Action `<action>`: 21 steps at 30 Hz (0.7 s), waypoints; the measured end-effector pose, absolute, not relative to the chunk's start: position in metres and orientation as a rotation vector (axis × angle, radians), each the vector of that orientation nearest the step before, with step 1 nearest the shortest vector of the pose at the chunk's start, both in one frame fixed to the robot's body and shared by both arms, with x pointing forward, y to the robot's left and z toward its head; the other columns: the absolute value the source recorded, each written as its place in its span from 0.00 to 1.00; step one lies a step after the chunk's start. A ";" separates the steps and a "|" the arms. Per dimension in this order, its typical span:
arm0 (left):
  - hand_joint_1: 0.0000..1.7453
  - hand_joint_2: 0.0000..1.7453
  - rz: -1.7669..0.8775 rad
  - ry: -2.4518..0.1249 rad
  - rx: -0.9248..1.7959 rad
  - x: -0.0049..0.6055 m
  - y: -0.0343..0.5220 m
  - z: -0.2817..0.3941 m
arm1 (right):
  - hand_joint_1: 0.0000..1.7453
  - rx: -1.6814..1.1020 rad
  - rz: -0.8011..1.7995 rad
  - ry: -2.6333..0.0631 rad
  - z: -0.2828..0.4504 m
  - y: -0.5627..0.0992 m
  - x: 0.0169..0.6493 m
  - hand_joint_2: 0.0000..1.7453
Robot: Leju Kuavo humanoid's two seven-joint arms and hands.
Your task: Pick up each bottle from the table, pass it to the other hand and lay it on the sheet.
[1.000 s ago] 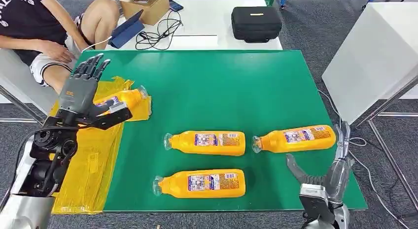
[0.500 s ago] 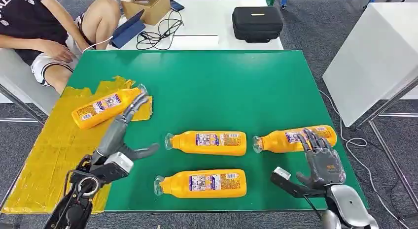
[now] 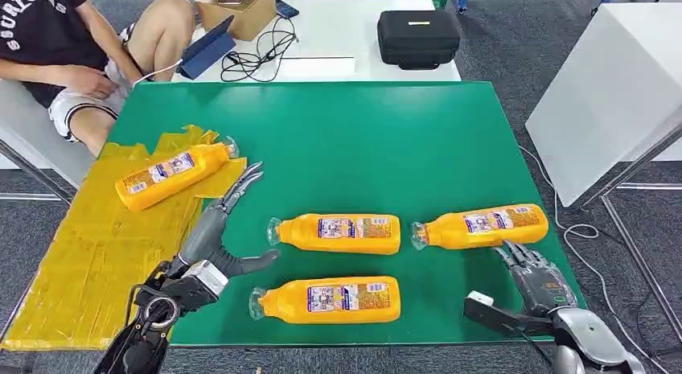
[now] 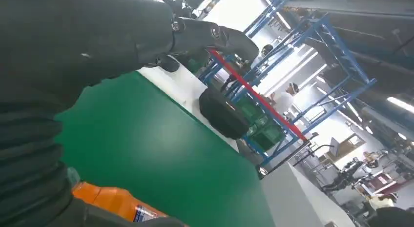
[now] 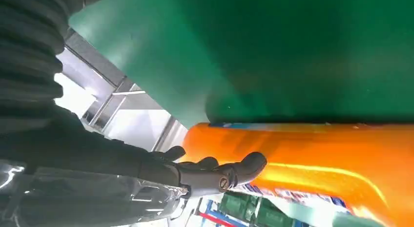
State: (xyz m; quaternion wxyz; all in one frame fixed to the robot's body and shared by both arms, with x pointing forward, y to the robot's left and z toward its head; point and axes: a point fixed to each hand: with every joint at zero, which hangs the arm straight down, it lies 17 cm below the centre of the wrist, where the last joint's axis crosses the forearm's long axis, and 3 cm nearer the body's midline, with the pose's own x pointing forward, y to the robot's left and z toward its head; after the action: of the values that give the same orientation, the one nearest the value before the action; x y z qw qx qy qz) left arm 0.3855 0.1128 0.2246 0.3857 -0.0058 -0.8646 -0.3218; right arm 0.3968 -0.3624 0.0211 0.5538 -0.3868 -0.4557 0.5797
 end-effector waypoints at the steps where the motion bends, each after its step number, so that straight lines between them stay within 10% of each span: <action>1: 0.00 1.00 -0.817 -2.200 -0.028 0.385 0.111 0.224 | 0.00 -0.931 1.368 -1.074 0.023 -0.365 0.399 1.00; 21: 0.00 1.00 -0.720 -2.149 -0.002 0.399 0.132 0.207 | 0.00 -1.149 1.334 -1.219 0.106 -0.363 0.437 1.00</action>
State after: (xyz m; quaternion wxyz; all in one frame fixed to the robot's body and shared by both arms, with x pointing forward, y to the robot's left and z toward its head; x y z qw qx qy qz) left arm 0.3986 0.1318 0.2073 0.4240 -0.0006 -0.8587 -0.2877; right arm 0.4372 -0.3625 0.1062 0.4795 -0.4708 -0.4996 0.5467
